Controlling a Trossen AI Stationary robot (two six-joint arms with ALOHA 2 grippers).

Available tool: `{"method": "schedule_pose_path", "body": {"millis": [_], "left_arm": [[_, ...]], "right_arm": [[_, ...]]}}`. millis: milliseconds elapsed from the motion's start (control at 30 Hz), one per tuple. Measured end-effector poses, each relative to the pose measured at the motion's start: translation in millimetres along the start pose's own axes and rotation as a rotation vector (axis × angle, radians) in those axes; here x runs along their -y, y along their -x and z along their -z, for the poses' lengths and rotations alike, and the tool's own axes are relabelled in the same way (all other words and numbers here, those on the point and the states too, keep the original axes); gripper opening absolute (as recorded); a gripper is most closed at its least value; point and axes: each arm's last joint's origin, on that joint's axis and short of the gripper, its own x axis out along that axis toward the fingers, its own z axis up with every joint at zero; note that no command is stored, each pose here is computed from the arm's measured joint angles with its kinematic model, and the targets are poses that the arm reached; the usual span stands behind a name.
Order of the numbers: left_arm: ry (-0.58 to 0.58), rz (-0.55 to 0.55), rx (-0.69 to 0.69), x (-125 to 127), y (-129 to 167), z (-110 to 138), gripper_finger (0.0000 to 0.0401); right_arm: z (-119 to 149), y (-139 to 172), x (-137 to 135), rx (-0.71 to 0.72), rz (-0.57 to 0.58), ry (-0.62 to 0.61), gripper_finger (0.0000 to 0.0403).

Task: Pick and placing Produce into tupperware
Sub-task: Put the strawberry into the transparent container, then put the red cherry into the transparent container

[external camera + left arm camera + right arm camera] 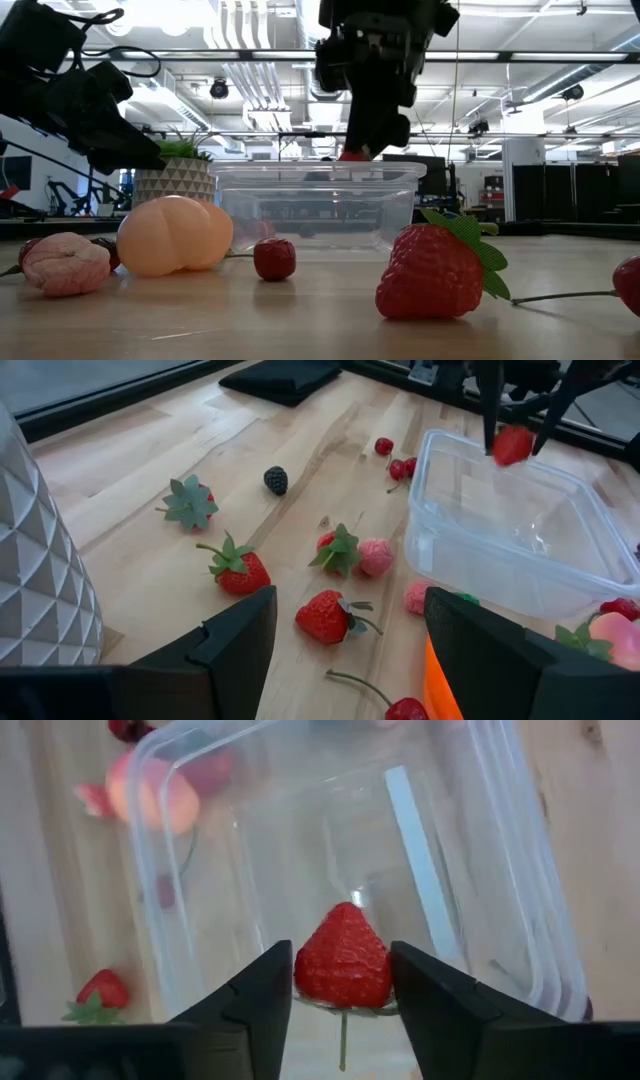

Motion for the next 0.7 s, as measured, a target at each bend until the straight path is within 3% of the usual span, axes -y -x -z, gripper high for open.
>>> {"method": "schedule_pose_path", "body": {"millis": [167, 333, 533, 700], "left_arm": [[0.003, 0.005, 0.014, 0, 0, -1, 0.024], [0.007, 0.011, 0.033, 1, -1, -2, 0.024], [0.007, 0.011, 0.034, 1, -1, -2, 0.024], [0.007, 0.011, 0.035, 1, -1, -2, 0.024]], "right_arm": [[-9, 2, -5, 0.06, 0.083, -0.034, 0.0204], [-10, 18, -5, 0.087, 0.315, -0.101, 0.0238], [10, 26, 17, -0.12, 0.446, -0.14, 0.0253], [19, 18, 45, -0.185, 0.456, -0.216, 0.0247]]}}
